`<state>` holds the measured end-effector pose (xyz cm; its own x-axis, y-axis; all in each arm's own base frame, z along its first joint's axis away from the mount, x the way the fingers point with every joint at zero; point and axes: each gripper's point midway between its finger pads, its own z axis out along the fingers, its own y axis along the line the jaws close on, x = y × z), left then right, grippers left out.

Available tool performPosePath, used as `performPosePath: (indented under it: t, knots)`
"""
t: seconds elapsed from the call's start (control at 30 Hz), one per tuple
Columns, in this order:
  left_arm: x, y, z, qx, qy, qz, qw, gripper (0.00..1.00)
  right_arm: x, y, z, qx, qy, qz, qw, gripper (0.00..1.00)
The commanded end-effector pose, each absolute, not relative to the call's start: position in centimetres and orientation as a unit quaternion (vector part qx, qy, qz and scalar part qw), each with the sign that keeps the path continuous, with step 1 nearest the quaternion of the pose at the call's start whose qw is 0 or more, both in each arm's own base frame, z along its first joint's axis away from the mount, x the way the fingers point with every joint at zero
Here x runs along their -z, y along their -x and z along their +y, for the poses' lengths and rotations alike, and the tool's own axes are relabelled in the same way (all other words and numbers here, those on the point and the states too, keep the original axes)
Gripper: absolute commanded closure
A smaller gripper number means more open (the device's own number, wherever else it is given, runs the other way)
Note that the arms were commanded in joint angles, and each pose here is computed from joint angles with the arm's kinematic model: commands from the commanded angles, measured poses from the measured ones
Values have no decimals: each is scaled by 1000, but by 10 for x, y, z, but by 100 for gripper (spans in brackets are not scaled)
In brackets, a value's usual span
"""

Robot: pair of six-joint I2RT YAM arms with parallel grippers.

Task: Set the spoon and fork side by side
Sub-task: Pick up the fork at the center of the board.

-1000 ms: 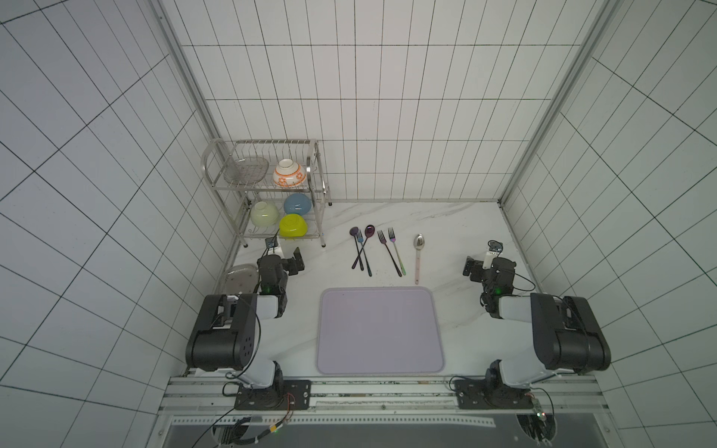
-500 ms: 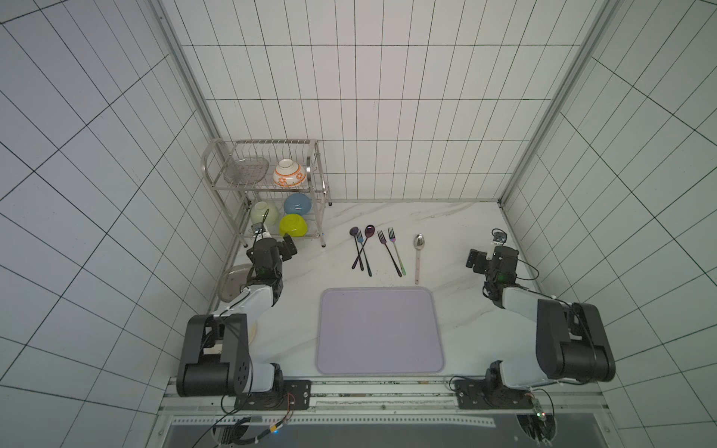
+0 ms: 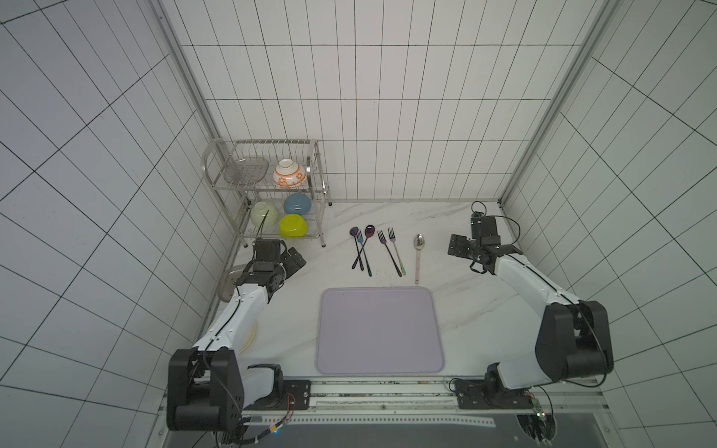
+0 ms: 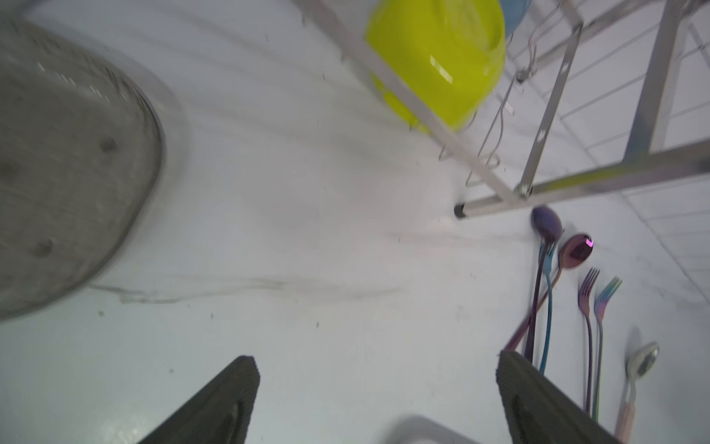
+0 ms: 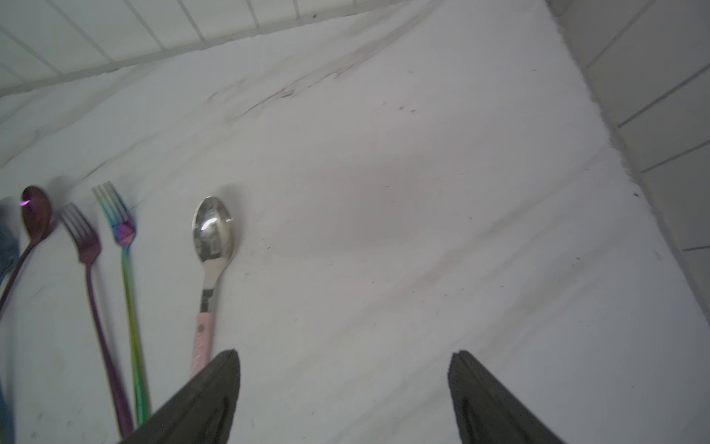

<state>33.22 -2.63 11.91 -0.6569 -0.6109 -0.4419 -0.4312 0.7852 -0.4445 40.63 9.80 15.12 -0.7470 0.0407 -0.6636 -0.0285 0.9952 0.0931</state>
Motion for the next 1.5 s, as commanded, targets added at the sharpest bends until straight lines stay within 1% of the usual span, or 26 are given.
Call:
performPosePath:
  t: [0.0, 0.17, 0.27, 0.43, 0.5, 0.6, 0.63, 0.77, 0.93, 1.07, 1.17, 1.37, 1.47]
  knots:
    - [-107, -291, -78, 200, 241, 934, 170, 2, -134, -369, 136, -60, 46, 967, 243, 16]
    - [-107, -259, -128, 180, 141, 965, 124, 2, -127, -358, 183, -71, 127, 973, 178, 24]
    - [-112, -250, -139, 172, 111, 972, 119, 2, -118, -361, 215, -87, 166, 971, 146, 30]
    - [-121, -238, -130, 153, 96, 975, 131, 2, -101, -376, 260, -68, 206, 969, 115, 40]
    - [-124, -234, -123, 147, 98, 974, 141, 2, -98, -386, 275, -51, 217, 968, 115, 42]
    - [-133, -230, -118, 148, 99, 971, 156, 2, -90, -400, 295, -54, 224, 966, 115, 49]
    - [-136, -229, -116, 150, 101, 970, 164, 2, -87, -405, 299, -54, 223, 966, 117, 49]
    - [-148, -225, -108, 158, 117, 960, 197, 2, -79, -429, 311, -53, 219, 966, 126, 52]
    - [-159, -222, -106, 171, 117, 952, 226, 2, -65, -445, 319, -48, 215, 966, 133, 53]
    - [-163, -223, -102, 174, 123, 945, 250, 2, -54, -450, 316, -39, 207, 969, 130, 54]
    - [-165, -224, -101, 178, 124, 941, 260, 2, -49, -452, 316, -39, 203, 970, 128, 56]
    - [-168, -226, -99, 175, 121, 940, 266, 2, -35, -452, 319, -42, 201, 972, 118, 59]
    - [-168, -227, -97, 173, 124, 939, 268, 2, -27, -452, 317, -39, 196, 974, 111, 62]
